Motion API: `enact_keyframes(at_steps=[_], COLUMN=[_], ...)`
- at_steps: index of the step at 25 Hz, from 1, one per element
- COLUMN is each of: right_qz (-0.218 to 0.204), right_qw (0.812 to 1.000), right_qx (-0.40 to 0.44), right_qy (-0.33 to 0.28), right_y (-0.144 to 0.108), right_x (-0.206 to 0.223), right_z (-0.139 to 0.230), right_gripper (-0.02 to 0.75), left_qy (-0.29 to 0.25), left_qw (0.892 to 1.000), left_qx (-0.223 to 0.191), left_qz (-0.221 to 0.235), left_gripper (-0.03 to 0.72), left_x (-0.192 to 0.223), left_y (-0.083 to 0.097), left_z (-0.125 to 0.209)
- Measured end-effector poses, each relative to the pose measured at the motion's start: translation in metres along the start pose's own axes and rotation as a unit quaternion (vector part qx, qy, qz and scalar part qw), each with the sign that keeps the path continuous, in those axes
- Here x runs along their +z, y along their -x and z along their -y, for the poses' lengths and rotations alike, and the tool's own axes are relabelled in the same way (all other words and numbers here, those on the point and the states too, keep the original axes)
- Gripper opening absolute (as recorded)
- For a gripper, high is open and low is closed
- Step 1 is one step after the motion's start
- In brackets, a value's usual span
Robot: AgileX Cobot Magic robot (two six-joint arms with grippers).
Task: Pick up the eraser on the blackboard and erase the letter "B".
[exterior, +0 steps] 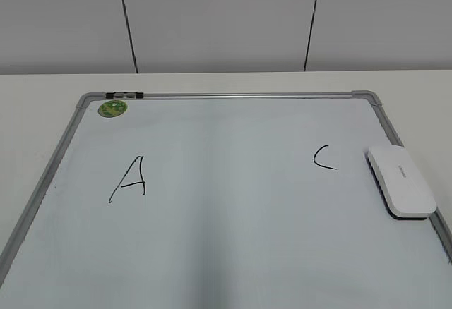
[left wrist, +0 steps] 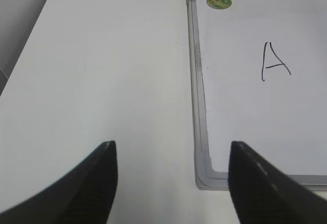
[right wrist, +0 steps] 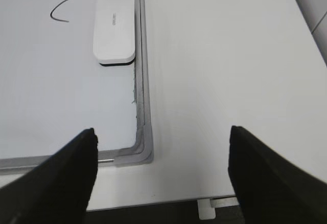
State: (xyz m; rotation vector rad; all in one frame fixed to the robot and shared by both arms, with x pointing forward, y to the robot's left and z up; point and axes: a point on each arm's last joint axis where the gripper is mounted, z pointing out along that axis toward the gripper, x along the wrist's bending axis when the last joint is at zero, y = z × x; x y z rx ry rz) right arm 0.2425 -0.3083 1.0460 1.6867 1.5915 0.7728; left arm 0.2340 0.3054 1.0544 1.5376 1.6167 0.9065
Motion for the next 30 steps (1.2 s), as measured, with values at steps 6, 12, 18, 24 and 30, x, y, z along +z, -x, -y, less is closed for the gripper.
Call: enact_keyframes(at_steps=[6, 12, 18, 24, 30], right_qz=[0.011, 0.011, 0.011, 0.011, 0.011], right_qw=[0.999, 0.999, 0.999, 0.999, 0.999], right_qx=[0.012, 0.012, 0.012, 0.012, 0.012], right_qy=[0.045, 0.046, 0.046, 0.046, 0.046], right_y=[0.0014, 0.0015, 0.0015, 0.0015, 0.0015], right_x=[-0.0112, -0.0116, -0.0116, -0.0116, -0.0116], right_z=[0.009, 0.0095, 0.0095, 0.0095, 0.0095], right_gripper=[0.591, 0.591, 0.591, 0.591, 0.591], left_qy=[0.004, 0.004, 0.004, 0.004, 0.004], left_qw=[1.0, 1.0, 1.0, 1.0, 1.0], left_qx=[0.0, 0.0, 0.0, 0.0, 0.0], left_qz=[0.0, 0.0, 0.0, 0.0, 0.0], left_gripper=[0.51, 0.51, 0.51, 0.51, 0.51], left_x=[-0.0011, -0.0011, -0.0011, -0.0011, -0.0011], left_y=[-0.0001, -0.0001, -0.0001, -0.0001, -0.0001], left_z=[0.0007, 0.0007, 0.0007, 0.0007, 0.0007])
